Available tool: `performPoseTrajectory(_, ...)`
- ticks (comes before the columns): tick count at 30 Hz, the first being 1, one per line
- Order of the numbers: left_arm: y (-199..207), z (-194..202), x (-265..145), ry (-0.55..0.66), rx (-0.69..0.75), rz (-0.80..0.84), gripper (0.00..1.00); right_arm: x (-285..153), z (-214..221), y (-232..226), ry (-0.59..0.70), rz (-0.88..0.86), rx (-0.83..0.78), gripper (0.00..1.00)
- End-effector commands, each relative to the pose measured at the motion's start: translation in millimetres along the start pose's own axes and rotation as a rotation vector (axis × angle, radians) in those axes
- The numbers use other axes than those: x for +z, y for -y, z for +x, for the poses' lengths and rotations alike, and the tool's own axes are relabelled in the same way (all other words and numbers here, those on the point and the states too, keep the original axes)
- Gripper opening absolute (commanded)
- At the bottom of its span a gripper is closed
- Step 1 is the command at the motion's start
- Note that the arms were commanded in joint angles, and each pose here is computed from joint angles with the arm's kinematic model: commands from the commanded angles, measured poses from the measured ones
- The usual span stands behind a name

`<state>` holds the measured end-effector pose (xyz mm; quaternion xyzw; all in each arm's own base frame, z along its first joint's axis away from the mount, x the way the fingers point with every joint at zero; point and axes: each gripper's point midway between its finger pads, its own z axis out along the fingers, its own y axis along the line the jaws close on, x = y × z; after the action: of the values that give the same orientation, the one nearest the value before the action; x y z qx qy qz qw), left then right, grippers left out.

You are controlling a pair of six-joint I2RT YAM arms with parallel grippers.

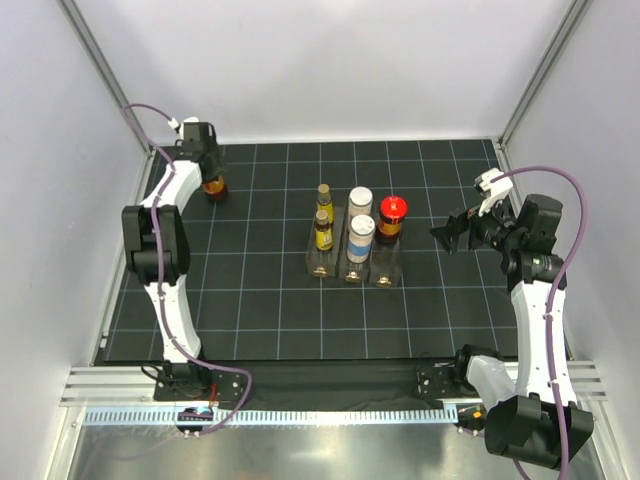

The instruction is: Organize the condiment bottles

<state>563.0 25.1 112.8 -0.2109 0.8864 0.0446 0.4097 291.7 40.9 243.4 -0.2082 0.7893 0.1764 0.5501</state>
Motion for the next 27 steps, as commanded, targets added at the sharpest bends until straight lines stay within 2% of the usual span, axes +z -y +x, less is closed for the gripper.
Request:
performPoseTrajectory(1, 27, -25, -36, 0.066, -0.024, 0.186, 0.04, -1, -6, 3, 0.021, 0.011, -0.036, 1.0)
performPoseTrajectory(2, 32, -24, -43, 0.064, -0.032, 0.223, 0.0, -1, -6, 3, 0.022, 0.009, -0.036, 1.0)
performPoseTrajectory(5, 52, -23, -80, 0.097, -0.046, 0.336, 0.0, -1, -8, 2, 0.026, 0.006, -0.037, 1.0)
performPoseTrajectory(6, 55, -34, -103, 0.138, -0.05, 0.361, 0.0, -1, -7, 1, 0.025, 0.004, -0.034, 1.0)
performPoseTrajectory(11, 83, -10, -162, 0.133, -0.073, 0.505, 0.0, -2, -8, 0, 0.029, -0.001, -0.035, 1.0)
performPoseTrajectory(13, 92, -14, -195, 0.174, -0.073, 0.558, 0.0, -2, -8, 0, 0.032, -0.001, -0.038, 1.0)
performPoseTrajectory(16, 105, 5, -226, 0.176, -0.023, 0.597, 0.0, -4, -10, -2, 0.039, -0.002, -0.041, 1.0)
performPoseTrajectory(20, 118, 21, -291, 0.214, 0.03, 0.705, 0.0, -4, -12, -5, 0.048, -0.014, -0.04, 1.0)
performPoseTrajectory(27, 147, 61, -366, 0.172, 0.119, 0.901, 0.0, -5, -13, -6, 0.053, -0.015, -0.045, 1.0)
